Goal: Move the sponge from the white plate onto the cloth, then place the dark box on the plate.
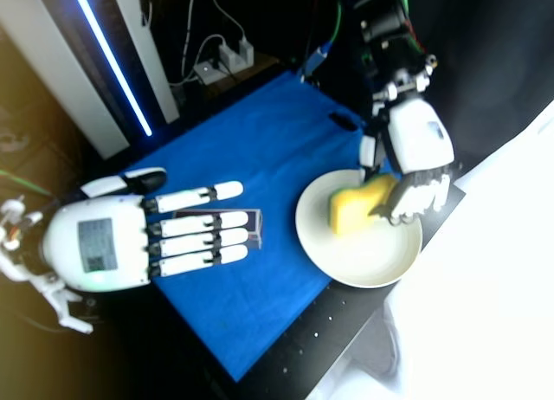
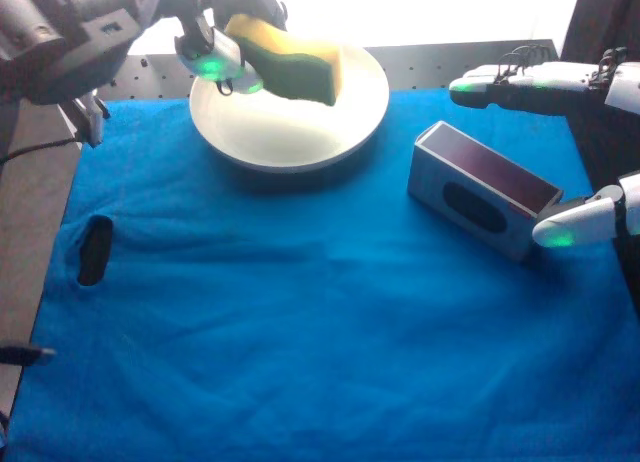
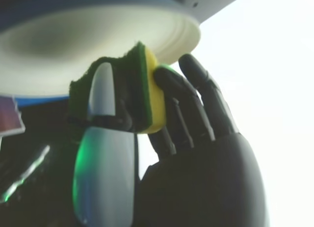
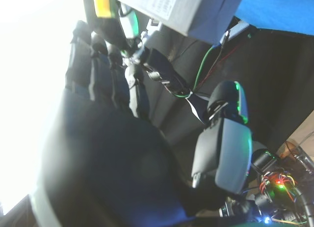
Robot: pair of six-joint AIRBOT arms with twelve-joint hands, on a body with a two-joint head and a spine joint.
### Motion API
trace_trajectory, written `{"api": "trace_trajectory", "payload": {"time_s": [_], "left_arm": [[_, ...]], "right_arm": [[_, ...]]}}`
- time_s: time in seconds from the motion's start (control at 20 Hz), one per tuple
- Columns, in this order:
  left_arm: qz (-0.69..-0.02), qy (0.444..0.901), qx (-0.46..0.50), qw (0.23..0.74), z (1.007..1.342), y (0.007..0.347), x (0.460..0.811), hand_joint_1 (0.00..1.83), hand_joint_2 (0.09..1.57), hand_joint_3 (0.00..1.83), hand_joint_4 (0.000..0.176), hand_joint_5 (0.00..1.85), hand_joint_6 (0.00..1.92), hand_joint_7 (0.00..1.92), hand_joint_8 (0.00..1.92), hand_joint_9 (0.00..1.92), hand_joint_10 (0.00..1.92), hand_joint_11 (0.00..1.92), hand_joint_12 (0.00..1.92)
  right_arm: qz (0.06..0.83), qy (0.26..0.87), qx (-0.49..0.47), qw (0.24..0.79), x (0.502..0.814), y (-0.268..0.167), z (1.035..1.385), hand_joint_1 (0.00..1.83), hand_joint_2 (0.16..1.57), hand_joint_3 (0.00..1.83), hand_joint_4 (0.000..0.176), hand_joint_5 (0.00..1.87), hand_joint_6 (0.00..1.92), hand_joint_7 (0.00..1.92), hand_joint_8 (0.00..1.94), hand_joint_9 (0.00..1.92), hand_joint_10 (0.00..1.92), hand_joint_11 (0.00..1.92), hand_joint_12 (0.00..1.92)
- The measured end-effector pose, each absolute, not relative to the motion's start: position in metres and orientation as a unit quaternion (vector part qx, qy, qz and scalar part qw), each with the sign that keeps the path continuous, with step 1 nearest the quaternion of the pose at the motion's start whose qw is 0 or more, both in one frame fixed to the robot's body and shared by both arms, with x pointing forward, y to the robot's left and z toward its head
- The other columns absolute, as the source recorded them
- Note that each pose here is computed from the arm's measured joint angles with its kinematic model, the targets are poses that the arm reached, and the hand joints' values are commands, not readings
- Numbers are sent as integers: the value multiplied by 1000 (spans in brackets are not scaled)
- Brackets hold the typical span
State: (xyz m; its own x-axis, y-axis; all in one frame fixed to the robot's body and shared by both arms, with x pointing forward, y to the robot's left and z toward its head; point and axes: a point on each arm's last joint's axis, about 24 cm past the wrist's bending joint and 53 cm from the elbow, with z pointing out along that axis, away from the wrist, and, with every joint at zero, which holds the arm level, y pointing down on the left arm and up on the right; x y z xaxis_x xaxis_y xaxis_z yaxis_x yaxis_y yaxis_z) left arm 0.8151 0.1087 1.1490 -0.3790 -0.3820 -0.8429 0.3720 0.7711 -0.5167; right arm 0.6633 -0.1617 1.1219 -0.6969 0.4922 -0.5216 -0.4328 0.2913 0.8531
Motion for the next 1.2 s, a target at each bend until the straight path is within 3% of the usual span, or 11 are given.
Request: {"api": "trace_trajectory", "payload": {"time_s": [0.05, 0.15, 0.25, 0.45, 0.5, 0.6, 0.75, 0.8, 1.1, 1.15, 1.2], "left_arm": [[-354, 748, -1, 561, 1160, 108, 809, 1370, 1098, 2, 0, 1076, 788, 939, 982, 898, 1220, 688, 1344], [-380, 729, 7, 569, 1177, 108, 799, 1271, 1100, 0, 0, 1143, 660, 896, 1169, 841, 1112, 637, 1459], [-401, 709, 27, 580, 1197, 108, 781, 1228, 1106, 0, 7, 1050, 889, 948, 1056, 862, 957, 636, 1370], [-441, 669, 66, 594, 1230, 111, 736, 1236, 1084, 1, 14, 1077, 807, 1009, 1005, 982, 782, 787, 1241], [-448, 667, 73, 591, 1229, 115, 722, 1252, 1091, 0, 0, 1099, 649, 997, 1143, 1006, 889, 818, 1356], [-448, 676, 82, 579, 1218, 125, 700, 1264, 1099, 1, 0, 1128, 563, 949, 1249, 918, 1046, 738, 1511], [-431, 709, 84, 552, 1191, 151, 667, 1248, 1092, 0, 0, 1062, 746, 1010, 1093, 977, 926, 789, 1386], [-426, 719, 85, 542, 1181, 153, 660, 1271, 1067, 0, 0, 1043, 755, 1135, 899, 1159, 711, 1032, 1078], [-417, 770, 90, 475, 1114, 132, 636, 1249, 1060, 0, 17, 1102, 768, 1109, 819, 1218, 491, 1006, 1099], [-413, 779, 80, 465, 1102, 135, 635, 1206, 1025, 0, 0, 1182, 623, 1040, 473, 1111, 441, 820, 1106], [-410, 786, 67, 458, 1093, 138, 634, 1206, 1025, 0, 0, 1182, 623, 1040, 473, 1111, 441, 820, 1106]], "right_arm": [[595, 703, 22, 388, 663, -161, 1122, 696, 948, 3, 116, 157, 6, 147, 7, 112, 7, 93, 52], [597, 703, 23, 387, 663, -161, 1122, 718, 953, 5, 111, 154, 4, 142, 4, 103, 2, 68, 41], [599, 702, 24, 385, 662, -160, 1122, 755, 939, 0, 117, 167, 7, 141, 2, 100, 1, 67, 39], [602, 701, 29, 381, 661, -158, 1122, 744, 955, 5, 108, 167, 1, 132, 0, 86, 0, 69, 39], [603, 701, 29, 380, 660, -157, 1122, 752, 946, 0, 103, 181, 6, 162, 10, 118, 11, 93, 48], [605, 700, 29, 377, 658, -155, 1122, 742, 947, 1, 107, 179, 4, 160, 7, 107, 5, 60, 34], [606, 700, 30, 377, 658, -154, 1122, 769, 970, 9, 83, 171, 0, 151, 1, 92, 0, 31, 20], [606, 700, 31, 377, 658, -154, 1122, 747, 972, 7, 79, 163, 2, 135, 1, 61, 2, 6, 3], [608, 697, 36, 378, 659, -155, 1123, 761, 974, 0, 60, 160, 1, 155, 0, 134, 1, 128, 44], [608, 697, 37, 378, 659, -155, 1123, 780, 974, 0, 62, 161, 1, 142, 0, 114, 0, 108, 33], [608, 697, 37, 378, 659, -155, 1123, 780, 974, 0, 62, 161, 1, 142, 0, 114, 0, 108, 33]]}}
